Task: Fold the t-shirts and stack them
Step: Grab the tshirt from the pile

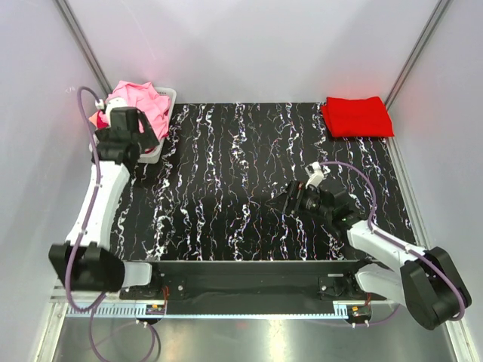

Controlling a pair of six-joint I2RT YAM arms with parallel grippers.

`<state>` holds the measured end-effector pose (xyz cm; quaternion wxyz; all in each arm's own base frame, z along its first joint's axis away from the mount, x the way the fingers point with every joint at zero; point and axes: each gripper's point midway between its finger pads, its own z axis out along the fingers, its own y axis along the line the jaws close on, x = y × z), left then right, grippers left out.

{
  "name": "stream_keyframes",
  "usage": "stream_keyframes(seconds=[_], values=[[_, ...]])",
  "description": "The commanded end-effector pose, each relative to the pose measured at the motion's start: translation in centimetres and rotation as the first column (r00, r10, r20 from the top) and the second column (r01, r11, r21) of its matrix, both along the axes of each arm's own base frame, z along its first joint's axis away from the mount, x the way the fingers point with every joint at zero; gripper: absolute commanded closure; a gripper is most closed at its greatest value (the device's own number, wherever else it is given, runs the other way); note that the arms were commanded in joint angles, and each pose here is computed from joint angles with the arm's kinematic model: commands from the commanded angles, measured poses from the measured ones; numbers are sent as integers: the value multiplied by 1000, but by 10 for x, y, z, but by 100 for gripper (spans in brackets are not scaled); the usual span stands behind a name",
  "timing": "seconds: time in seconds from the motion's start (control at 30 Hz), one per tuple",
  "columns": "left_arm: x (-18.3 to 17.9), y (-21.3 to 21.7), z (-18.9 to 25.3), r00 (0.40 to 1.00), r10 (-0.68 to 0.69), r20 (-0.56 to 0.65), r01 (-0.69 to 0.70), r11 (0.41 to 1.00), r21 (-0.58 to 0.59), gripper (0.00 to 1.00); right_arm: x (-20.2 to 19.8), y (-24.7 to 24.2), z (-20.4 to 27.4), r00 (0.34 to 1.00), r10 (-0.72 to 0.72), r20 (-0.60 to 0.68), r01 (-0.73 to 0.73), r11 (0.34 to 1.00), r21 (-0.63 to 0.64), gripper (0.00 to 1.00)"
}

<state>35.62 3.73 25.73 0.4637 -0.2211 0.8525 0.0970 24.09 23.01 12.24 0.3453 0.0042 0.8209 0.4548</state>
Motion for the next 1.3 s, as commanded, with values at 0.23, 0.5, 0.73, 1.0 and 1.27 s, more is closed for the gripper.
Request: stream_keyframes(seconds=[0.23, 0.5, 0.73, 1.0, 1.27], values=[[104, 30, -7, 996, -17, 86, 30, 987, -161, 2, 8, 16, 27, 992, 76, 96, -81, 995, 53, 0], [143, 49, -37, 994, 37, 107, -21, 989, -150, 3, 8, 19, 25, 992, 87, 93, -93, 994, 60, 0], [153, 57, -32, 987, 68, 148, -49, 990, -131, 62, 11, 21, 24, 992, 86, 90, -92, 993, 67, 0], [124, 1, 55, 950, 3, 313, 46, 988, -147, 100, 15, 23, 20, 993, 89, 74, -94, 994, 64, 0], [52, -122, 170, 864, -269, 425, 346, 931, -115, 91, 20, 6, 31, 992, -26, 121, 20, 999, 51, 0]])
